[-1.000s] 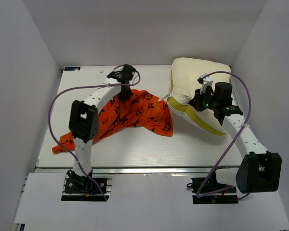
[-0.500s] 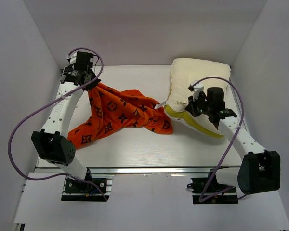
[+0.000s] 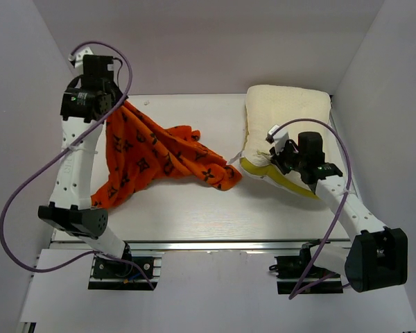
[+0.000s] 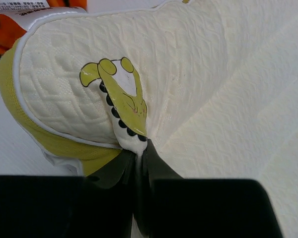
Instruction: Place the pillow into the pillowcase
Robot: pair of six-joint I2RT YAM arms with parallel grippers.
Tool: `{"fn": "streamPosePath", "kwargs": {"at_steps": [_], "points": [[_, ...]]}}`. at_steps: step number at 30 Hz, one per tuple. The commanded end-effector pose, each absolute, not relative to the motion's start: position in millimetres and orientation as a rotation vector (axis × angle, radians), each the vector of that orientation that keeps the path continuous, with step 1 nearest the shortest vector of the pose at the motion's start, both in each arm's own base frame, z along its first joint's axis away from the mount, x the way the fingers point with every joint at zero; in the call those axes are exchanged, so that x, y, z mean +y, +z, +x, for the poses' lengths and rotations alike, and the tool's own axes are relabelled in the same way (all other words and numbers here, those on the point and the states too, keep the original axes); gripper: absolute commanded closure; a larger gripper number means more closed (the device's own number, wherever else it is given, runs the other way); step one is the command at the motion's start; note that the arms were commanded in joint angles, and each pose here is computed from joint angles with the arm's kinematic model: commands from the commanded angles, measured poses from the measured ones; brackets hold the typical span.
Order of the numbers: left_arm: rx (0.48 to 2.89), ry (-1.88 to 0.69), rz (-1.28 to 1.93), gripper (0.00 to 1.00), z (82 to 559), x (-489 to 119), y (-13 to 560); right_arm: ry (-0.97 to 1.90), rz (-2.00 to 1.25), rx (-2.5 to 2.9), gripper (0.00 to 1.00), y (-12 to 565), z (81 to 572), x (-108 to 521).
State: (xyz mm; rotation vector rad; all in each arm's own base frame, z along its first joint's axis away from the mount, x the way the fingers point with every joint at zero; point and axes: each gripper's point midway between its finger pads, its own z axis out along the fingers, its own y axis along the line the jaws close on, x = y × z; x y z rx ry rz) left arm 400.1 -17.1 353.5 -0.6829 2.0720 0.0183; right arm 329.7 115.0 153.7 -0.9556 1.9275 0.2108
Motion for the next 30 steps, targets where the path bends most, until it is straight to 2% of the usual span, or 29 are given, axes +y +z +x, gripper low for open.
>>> {"fn": "streamPosePath", "kwargs": {"at_steps": [1, 3, 4, 6, 9, 10, 14, 19, 21, 22, 25, 29, 30], "points": [[1.913, -0.002, -0.668, 1.00, 367, -2, 424, 0.133, -0.990, 1.883, 1.00, 168, 336, 109], [1.893, -0.043, -0.645, 1.00, 361, -6, 435, 0.148, -1.010, 1.868, 0.97, 172, 334, 112], [1.900, -0.074, -0.629, 1.00, 359, -11, 435, 0.149, -1.033, 1.847, 0.87, 176, 333, 114], [1.873, -0.101, -0.617, 1.00, 350, -12, 445, 0.167, -1.046, 1.802, 0.83, 190, 332, 119], [1.853, -0.142, -0.587, 1.00, 342, -16, 453, 0.225, -1.051, 1.700, 0.67, 227, 333, 135], [1.847, -0.155, -0.578, 1.00, 341, -18, 456, 0.244, -1.054, 1.649, 0.55, 248, 334, 141], [1.797, -0.200, -0.528, 1.00, 335, -22, 477, 0.360, -1.105, 1.547, 0.34, 283, 320, 181], [1.777, -0.266, -0.463, 1.00, 331, -33, 487, 0.498, -1.184, 1.465, 0.24, 294, 294, 237], [1.770, -0.283, -0.454, 1.00, 330, -36, 487, 0.595, -1.205, 1.442, 0.24, 293, 279, 267], [1.765, -0.297, -0.445, 1.00, 328, -38, 490, 0.639, -1.212, 1.463, 0.18, 283, 276, 279], [1.749, -0.316, -0.435, 1.00, 323, -39, 498, 0.714, -1.167, 1.488, 0.11, 273, 274, 314], [1.736, -0.350, -0.424, 1.00, 316, -43, 509, 0.688, -1.166, 1.460, 0.11, 265, 284, 351], [1.735, -0.353, -0.428, 1.00, 314, -43, 510, 0.681, -1.143, 1.431, 0.11, 278, 292, 358]]}}
